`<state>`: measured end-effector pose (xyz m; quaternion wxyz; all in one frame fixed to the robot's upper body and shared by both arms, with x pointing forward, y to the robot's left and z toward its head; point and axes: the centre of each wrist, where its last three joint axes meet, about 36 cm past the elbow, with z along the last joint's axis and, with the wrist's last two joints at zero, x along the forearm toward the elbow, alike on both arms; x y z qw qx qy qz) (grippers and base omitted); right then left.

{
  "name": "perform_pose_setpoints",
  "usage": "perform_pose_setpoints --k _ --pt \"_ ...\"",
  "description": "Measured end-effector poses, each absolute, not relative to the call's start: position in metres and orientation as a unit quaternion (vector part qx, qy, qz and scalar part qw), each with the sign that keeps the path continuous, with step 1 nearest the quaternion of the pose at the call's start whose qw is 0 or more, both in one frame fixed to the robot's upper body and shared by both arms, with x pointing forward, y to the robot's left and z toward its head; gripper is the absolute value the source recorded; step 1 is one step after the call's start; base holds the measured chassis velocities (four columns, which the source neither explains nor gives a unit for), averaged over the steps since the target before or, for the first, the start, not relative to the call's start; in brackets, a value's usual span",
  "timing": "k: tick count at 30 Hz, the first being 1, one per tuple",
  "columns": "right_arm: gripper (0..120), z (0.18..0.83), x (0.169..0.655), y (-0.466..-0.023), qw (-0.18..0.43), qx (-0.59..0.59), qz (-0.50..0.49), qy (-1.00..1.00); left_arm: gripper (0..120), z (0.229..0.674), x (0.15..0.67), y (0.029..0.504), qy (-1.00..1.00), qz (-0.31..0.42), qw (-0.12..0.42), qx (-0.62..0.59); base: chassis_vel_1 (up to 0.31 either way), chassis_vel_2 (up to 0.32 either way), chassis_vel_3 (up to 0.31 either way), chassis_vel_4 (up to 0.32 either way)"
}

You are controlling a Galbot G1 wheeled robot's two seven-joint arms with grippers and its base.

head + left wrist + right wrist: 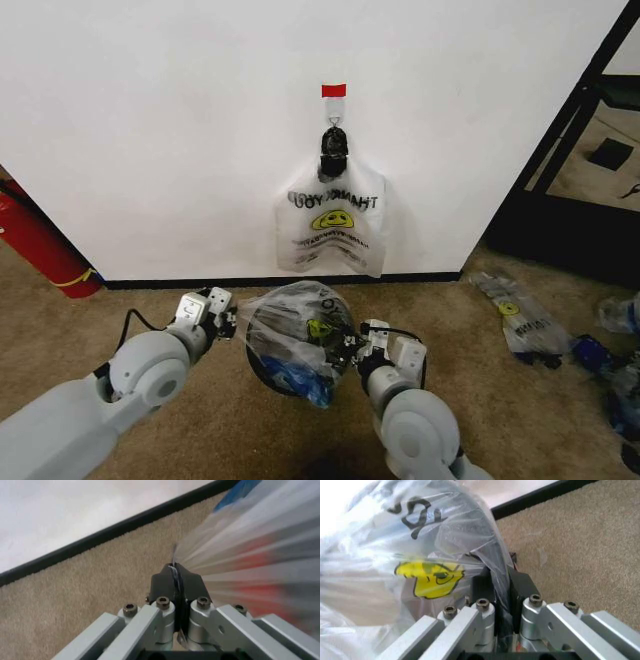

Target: Pick up the garbage bag from the wall and place it over the trash bin.

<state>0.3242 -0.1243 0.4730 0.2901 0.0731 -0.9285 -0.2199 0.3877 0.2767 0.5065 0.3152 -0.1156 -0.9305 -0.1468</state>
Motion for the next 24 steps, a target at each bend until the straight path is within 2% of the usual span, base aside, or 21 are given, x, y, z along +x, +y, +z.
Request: perform_pose_setpoints --k 8,17,20,24 --pt "1 0.486 0.329 -0.145 0.274 0.066 -0.281 -0.917 0 0.488 0.366 0.273 -0.927 -0.111 0.329 -0.144 0.000 0.000 0.000 0.000" --pt "1 0.492 0.327 -0.153 0.266 0.062 -0.305 -0.912 0 0.479 0.357 0.258 -0.933 -0.062 0.315 -0.164 0.000 0.000 0.000 0.000" --pt "1 0.488 0.328 -0.154 0.266 0.055 -0.302 -0.914 6 0.486 0.353 0.256 -0.937 -0.060 0.304 -0.164 0.000 0.000 0.000 0.000" --pt "1 0.477 0.332 -0.155 0.266 0.034 -0.290 -0.919 23 0.514 0.343 0.251 -0.951 -0.065 0.261 -0.153 0.000 0.000 0.000 0.000"
